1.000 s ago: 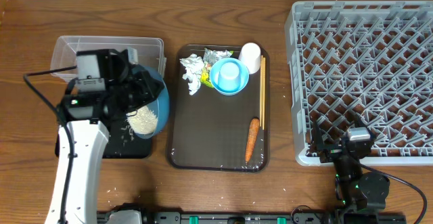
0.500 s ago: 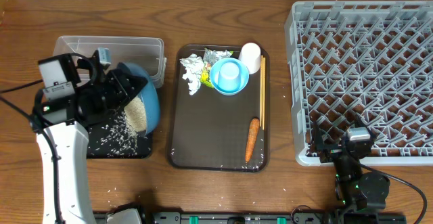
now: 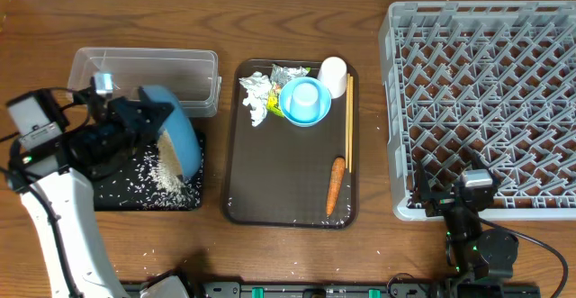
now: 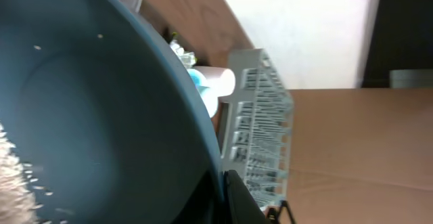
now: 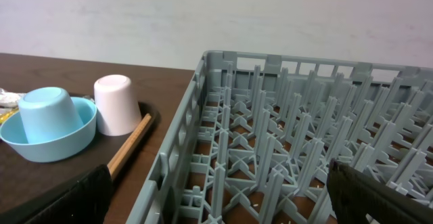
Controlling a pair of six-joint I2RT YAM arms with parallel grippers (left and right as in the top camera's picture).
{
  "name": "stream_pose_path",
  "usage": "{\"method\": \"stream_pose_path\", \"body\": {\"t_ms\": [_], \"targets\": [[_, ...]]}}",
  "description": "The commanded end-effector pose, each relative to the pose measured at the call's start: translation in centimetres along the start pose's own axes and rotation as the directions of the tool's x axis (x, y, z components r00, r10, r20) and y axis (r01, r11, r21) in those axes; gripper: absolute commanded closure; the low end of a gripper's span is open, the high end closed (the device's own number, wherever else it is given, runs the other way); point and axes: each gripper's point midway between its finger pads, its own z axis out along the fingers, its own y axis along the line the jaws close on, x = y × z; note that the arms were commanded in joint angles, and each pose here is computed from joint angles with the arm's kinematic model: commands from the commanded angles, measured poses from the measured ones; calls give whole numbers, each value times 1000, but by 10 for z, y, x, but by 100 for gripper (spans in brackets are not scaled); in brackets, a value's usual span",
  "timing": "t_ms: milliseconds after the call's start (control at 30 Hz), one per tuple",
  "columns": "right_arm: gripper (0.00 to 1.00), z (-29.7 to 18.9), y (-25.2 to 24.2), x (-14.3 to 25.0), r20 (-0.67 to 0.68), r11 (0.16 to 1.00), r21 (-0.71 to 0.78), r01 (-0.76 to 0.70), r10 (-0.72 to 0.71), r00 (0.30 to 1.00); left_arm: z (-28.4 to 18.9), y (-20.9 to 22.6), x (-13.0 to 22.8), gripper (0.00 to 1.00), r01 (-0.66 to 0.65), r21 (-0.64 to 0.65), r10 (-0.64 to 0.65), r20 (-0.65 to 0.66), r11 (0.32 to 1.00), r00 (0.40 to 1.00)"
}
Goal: Sort waste into correct bins and load items into the dishwasher rack
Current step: 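Tilt the blue bowl with the left gripper, pouring rice onto the black tray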
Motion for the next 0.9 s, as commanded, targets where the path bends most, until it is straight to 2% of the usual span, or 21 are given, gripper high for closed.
{"method": "stream_pose_path", "body": {"t_ms": [0,100,233,333,500,600,700,767,833,867], "targets": [[1,0,-3,1,-5,1000,14,3,-3,1000,-16,-26,-4,94,-71,121,70,18,990,997],[1,0,-3,1,-5,1000,14,3,-3,1000,-27,-22,-8,94,-26,133,20,42,991,999],[1,0,-3,1,-5,1000,14,3,-3,1000,-37,-16,-16,94,-28,129,17,85,991,996],[1,0,-3,1,-5,1000,14,3,-3,1000,-44,-26,-12,94,-32,204,17,76,978,997],[1,0,-3,1,-5,1000,14,3,-3,1000,-48,-27,-11,94,-17,226,0,74,974,997],[1,0,-3,1,-5,1000,14,3,-3,1000,-46,-18,-14,94,-30,175,14,91,984,996],[1,0,-3,1,-5,1000,14,3,-3,1000,-47,-22,-9,94,15,214,-29,64,977,998],[1,0,-3,1,-5,1000,14,3,-3,1000,-47,-14,-15,94,-15,165,0,93,986,996],[1,0,-3,1,-5,1000,14,3,-3,1000,-49,3,-22,94,36,90,-47,123,995,991],[1,0,-3,1,-5,1000,14,3,-3,1000,-51,2,-21,94,51,103,-63,122,993,991]]}}
